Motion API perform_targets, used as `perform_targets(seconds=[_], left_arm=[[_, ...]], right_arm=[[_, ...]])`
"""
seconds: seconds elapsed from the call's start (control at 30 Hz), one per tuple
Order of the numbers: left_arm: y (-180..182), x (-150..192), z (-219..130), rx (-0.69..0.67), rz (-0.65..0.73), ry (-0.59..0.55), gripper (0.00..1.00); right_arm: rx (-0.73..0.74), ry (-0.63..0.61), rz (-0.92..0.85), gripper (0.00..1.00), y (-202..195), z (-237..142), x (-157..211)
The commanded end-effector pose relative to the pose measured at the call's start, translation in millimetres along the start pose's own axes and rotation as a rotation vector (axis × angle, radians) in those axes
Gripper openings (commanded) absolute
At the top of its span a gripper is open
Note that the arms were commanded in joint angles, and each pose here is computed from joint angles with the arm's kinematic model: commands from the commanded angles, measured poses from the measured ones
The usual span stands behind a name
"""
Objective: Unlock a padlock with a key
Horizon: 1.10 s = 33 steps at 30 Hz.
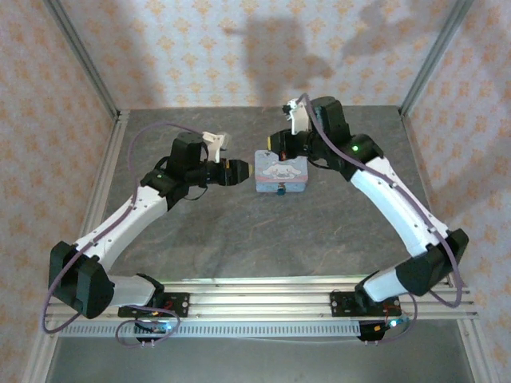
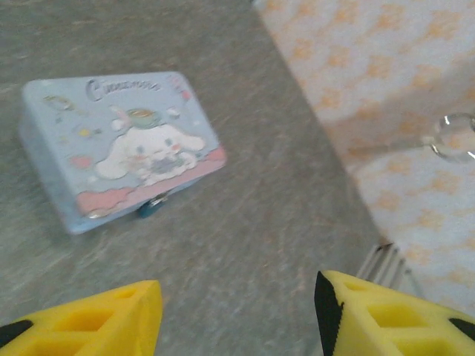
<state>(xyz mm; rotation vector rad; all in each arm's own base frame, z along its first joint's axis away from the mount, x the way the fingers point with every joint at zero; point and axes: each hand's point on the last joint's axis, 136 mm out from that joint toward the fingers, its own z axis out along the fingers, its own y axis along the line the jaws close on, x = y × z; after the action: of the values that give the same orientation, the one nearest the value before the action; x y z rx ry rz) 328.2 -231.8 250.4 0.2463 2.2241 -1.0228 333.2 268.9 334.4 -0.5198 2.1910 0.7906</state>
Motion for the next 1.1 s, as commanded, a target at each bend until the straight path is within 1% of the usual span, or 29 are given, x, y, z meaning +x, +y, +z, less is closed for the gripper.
perform_targets(seconds=[0.0, 0.07, 0.1, 0.17, 0.27, 0.4, 0.47, 0.53, 0.77, 0.93, 1.07], left_arm=[[15, 4, -13, -0.114, 0.108, 0.025, 0.58], [14, 7, -11, -0.094, 0.144, 0.026, 0.58], [11, 7, -10, -0.065, 0.158, 0.013, 0.58], [-3, 1, -10, 0.017, 0.187, -0.042, 0.58], [-25, -10, -13, 0.137, 0.238, -0.124, 0.58], [-54, -23, -16, 0.295, 0.259, -0.165, 0.56], [-65, -28, -16, 0.372, 0.247, -0.178, 0.53], [-74, -31, -17, 0.428, 0.249, -0.191, 0.53], [-83, -30, -20, 0.496, 0.273, -0.193, 0.51], [-82, -28, -14, 0.527, 0.248, -0.172, 0.47], [-80, -27, -10, 0.539, 0.234, -0.159, 0.44]], right_arm=[[0.273, 0.336, -0.214, 0.00, -57, 8, 67], [0.370, 0.370, -0.309, 0.00, -70, 12, 70], [0.391, 0.385, -0.353, 0.00, -71, 13, 70], [0.362, 0.382, -0.384, 0.00, -65, 14, 68], [0.194, 0.302, -0.405, 0.00, -35, 14, 61], [-0.040, 0.157, -0.395, 0.00, 7, 9, 51], [-0.108, 0.115, -0.363, 0.00, 15, 8, 48], [-0.161, 0.082, -0.318, 0.00, 20, 6, 43], [-0.320, -0.038, -0.202, 0.00, 33, -4, 23], [-0.393, -0.064, -0.162, 0.00, 39, -11, 16], [-0.417, -0.068, -0.151, 0.00, 40, -17, 14]])
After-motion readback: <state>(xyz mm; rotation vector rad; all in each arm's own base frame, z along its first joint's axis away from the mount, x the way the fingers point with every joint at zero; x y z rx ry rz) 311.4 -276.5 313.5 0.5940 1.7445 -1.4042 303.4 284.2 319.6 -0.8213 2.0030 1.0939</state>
